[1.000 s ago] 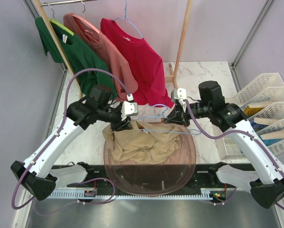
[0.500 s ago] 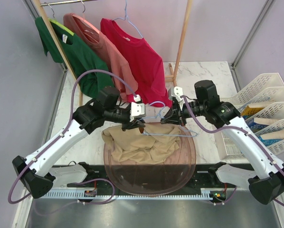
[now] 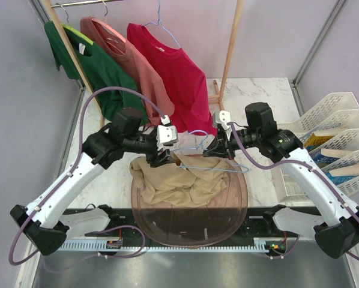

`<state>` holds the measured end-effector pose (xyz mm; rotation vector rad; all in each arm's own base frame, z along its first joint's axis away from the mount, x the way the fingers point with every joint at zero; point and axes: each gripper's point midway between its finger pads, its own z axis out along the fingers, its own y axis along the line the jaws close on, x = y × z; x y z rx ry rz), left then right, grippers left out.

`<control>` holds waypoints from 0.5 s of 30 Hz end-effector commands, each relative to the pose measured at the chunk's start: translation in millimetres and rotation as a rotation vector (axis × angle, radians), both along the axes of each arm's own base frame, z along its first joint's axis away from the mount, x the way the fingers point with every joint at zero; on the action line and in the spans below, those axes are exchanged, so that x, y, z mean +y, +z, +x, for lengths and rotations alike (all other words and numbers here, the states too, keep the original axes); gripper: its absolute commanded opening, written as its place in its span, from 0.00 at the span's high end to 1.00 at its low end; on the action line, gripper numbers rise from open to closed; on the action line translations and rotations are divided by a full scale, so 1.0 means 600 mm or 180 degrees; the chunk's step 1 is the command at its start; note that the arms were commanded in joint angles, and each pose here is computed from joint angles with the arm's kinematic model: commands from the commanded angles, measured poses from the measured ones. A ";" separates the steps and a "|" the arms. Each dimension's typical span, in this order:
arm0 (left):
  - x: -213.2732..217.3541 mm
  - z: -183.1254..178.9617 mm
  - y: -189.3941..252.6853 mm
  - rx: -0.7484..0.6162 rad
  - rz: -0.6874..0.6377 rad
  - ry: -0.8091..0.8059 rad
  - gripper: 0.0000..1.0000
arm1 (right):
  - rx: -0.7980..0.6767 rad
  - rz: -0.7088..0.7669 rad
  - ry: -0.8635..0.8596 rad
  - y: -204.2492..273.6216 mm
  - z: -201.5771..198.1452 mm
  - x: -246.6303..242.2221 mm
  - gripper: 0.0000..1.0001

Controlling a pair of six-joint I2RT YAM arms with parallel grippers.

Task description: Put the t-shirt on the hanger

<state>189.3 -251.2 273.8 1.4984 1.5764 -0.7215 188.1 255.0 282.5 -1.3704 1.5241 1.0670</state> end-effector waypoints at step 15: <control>-0.006 0.006 0.016 0.0018 0.0022 -0.0098 0.76 | -0.0129 0.0111 0.0099 0.023 -0.007 0.001 1.00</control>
